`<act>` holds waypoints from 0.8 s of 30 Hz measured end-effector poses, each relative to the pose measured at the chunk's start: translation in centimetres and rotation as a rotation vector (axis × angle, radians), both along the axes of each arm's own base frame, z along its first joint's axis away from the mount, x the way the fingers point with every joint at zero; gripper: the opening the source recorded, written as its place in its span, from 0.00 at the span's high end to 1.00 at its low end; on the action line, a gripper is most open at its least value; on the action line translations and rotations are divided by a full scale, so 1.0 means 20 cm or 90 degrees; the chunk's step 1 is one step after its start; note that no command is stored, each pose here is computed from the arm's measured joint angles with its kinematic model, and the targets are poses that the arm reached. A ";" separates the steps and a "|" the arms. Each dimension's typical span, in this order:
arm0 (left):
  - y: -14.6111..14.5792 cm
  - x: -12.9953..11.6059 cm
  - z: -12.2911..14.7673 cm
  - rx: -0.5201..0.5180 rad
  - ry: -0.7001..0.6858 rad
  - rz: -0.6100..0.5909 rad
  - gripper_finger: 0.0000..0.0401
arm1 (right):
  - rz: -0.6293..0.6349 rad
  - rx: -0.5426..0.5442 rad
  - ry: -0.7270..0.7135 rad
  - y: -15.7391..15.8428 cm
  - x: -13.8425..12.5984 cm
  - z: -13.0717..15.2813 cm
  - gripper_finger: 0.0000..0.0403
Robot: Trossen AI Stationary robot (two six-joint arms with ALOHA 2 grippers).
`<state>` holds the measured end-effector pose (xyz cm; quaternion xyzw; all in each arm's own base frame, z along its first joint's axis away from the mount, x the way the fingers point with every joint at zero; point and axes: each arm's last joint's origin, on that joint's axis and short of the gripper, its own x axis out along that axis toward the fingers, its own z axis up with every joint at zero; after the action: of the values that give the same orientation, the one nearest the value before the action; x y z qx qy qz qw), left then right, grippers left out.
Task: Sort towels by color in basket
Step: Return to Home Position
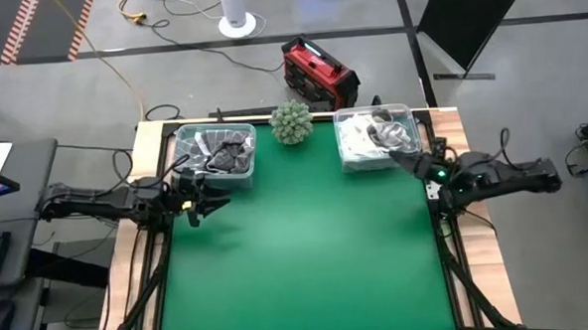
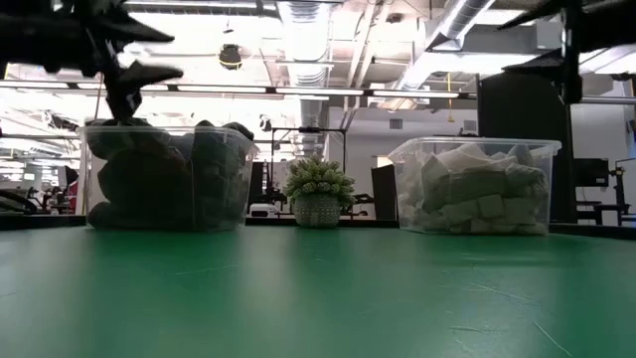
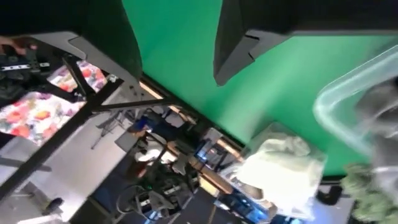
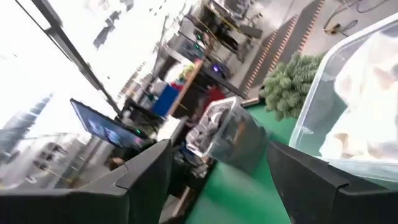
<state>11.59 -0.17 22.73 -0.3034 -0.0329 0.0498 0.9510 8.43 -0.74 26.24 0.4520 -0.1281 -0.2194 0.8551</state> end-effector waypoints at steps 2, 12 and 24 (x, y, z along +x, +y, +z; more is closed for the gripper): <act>0.00 -0.01 -0.05 -0.004 0.005 0.012 0.56 | -0.007 0.002 -0.023 -0.01 -0.04 -0.04 0.28; 0.00 -0.03 -0.19 -0.018 -0.050 -0.012 0.76 | -0.017 0.030 -0.068 -0.01 -0.02 -0.24 0.28; 0.00 -0.04 -0.20 -0.038 -0.064 -0.007 0.99 | 0.035 0.019 -0.046 0.03 0.02 -0.35 0.28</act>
<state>10.88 -0.12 18.70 -0.3339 -0.0777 0.0301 0.9389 8.73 -0.18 19.28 0.4759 -0.1430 -0.1812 0.8487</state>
